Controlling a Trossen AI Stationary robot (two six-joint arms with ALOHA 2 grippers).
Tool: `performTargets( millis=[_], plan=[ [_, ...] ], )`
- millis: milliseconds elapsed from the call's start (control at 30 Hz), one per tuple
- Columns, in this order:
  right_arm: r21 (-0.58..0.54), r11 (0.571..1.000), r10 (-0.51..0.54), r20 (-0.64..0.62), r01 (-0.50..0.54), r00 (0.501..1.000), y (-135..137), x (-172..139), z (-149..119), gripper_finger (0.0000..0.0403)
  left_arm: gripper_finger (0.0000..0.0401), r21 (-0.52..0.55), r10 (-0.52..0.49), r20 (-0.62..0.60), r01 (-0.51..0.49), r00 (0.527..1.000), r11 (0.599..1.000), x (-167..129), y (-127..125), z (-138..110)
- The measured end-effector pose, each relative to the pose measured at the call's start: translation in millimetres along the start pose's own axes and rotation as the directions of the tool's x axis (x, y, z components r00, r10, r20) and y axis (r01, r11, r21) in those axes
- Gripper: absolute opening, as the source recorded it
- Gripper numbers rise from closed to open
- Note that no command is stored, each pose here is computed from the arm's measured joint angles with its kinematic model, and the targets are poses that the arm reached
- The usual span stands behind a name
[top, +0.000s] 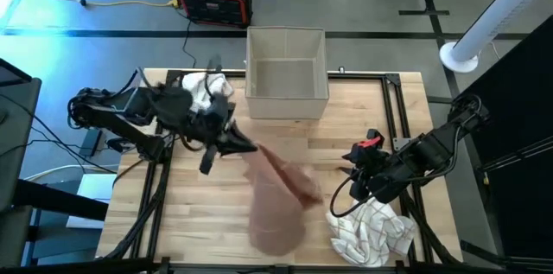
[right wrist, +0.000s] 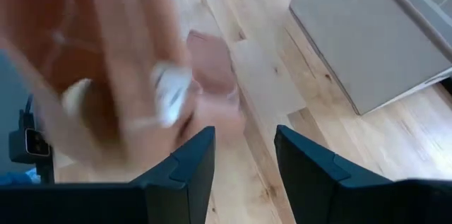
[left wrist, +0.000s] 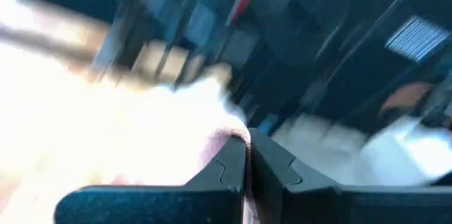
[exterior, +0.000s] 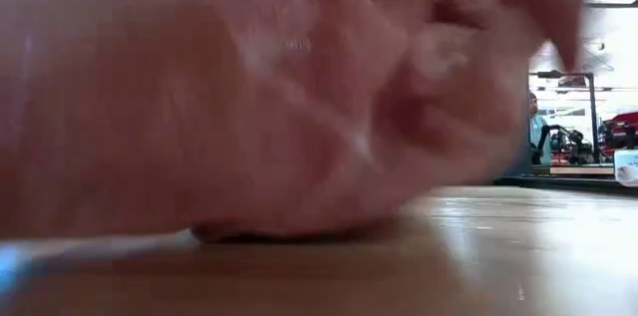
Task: Fold towel
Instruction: Fold the brown towel
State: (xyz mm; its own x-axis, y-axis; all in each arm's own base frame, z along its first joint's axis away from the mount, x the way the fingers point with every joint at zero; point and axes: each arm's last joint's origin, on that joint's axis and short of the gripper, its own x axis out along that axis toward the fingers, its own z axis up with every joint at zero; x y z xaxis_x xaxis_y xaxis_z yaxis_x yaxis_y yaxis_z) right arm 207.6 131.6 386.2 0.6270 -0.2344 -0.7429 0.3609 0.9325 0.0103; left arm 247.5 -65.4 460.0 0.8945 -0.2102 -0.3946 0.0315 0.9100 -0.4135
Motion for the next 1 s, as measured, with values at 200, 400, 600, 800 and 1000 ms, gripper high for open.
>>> performTargets(
  millis=[200,400,600,800,1000],
  plan=[
    [0.000,1.000,-0.007,-0.009,0.007,1.000,6,6,0,0.0135,0.0000,0.002,0.369,-0.277,-0.384,0.887,0.924,3,24,-34],
    [-0.003,1.000,0.005,0.007,-0.005,1.000,10,11,3,0.0135,0.0030,0.099,0.480,-0.226,-0.471,0.847,0.877,18,29,-33],
    [0.011,1.000,0.018,0.019,-0.018,1.000,11,12,5,0.0135,0.0129,0.134,0.537,-0.311,-0.523,0.784,0.842,39,46,-36],
    [0.017,0.999,0.041,0.010,-0.041,0.999,12,11,6,0.0135,0.0220,0.119,0.545,-0.395,-0.547,0.740,0.829,43,51,-43],
    [-0.030,0.998,0.047,-0.013,-0.048,0.999,12,11,4,0.0135,0.0238,0.102,0.388,-0.427,-0.383,0.817,0.918,54,5,-64]
  ],
)
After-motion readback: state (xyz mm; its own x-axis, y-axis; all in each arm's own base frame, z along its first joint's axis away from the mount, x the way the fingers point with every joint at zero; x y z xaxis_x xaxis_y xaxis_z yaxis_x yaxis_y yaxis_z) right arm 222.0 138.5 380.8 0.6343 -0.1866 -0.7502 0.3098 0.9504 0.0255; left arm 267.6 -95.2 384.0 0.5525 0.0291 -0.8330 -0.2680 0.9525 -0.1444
